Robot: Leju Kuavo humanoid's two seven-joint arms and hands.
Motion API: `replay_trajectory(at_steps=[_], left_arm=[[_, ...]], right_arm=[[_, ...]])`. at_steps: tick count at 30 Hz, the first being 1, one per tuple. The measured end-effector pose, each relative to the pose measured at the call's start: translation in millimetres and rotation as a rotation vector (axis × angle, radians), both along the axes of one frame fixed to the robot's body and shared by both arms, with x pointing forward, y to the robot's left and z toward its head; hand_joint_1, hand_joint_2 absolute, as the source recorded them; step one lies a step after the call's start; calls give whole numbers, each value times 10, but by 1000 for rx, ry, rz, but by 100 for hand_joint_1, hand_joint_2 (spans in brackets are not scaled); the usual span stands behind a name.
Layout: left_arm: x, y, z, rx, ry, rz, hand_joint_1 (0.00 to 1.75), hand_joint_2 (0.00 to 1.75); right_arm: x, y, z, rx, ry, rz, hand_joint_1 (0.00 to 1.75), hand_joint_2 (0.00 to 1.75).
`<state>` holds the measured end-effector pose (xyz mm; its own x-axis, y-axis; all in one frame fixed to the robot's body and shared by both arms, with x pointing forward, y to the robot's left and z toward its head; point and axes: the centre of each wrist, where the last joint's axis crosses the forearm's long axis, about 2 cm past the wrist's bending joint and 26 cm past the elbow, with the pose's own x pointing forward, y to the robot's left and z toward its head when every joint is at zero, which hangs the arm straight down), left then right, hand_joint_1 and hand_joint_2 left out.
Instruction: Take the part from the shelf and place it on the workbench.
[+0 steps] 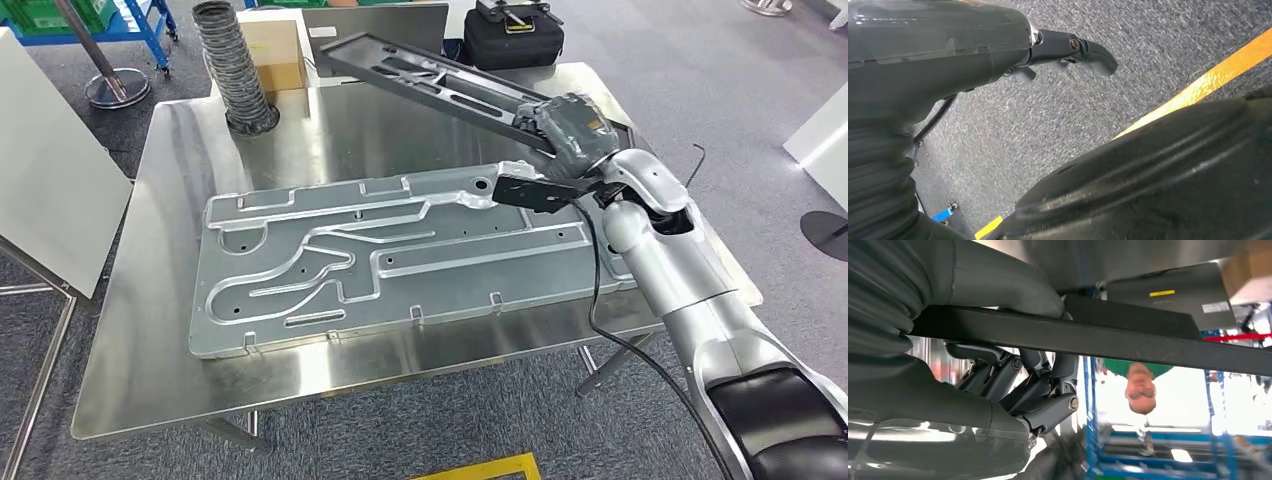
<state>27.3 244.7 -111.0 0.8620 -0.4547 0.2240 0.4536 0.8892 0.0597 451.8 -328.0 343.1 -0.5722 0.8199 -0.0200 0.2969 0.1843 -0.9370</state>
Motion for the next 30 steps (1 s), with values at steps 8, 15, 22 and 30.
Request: replay_trajectory(at_steps=[8, 15, 22, 30], left_arm=[[10, -2, 1, -10, -7, -11, 0, 175], [9, 2, 0, -11, -19, -24, 0, 175], [57, 4, 5, -8, -24, -30, 0, 175], [29, -4, 3, -7, -15, -33, 0, 175]], right_arm=[[246, 248, -247, -279, -4, -42, 175, 175], [296, 409, -500, -296, 33, -31, 175, 175], [266, 461, -742, -272, 93, -16, 175, 175], [233, 475, -850, -250, 122, -4, 175, 175]])
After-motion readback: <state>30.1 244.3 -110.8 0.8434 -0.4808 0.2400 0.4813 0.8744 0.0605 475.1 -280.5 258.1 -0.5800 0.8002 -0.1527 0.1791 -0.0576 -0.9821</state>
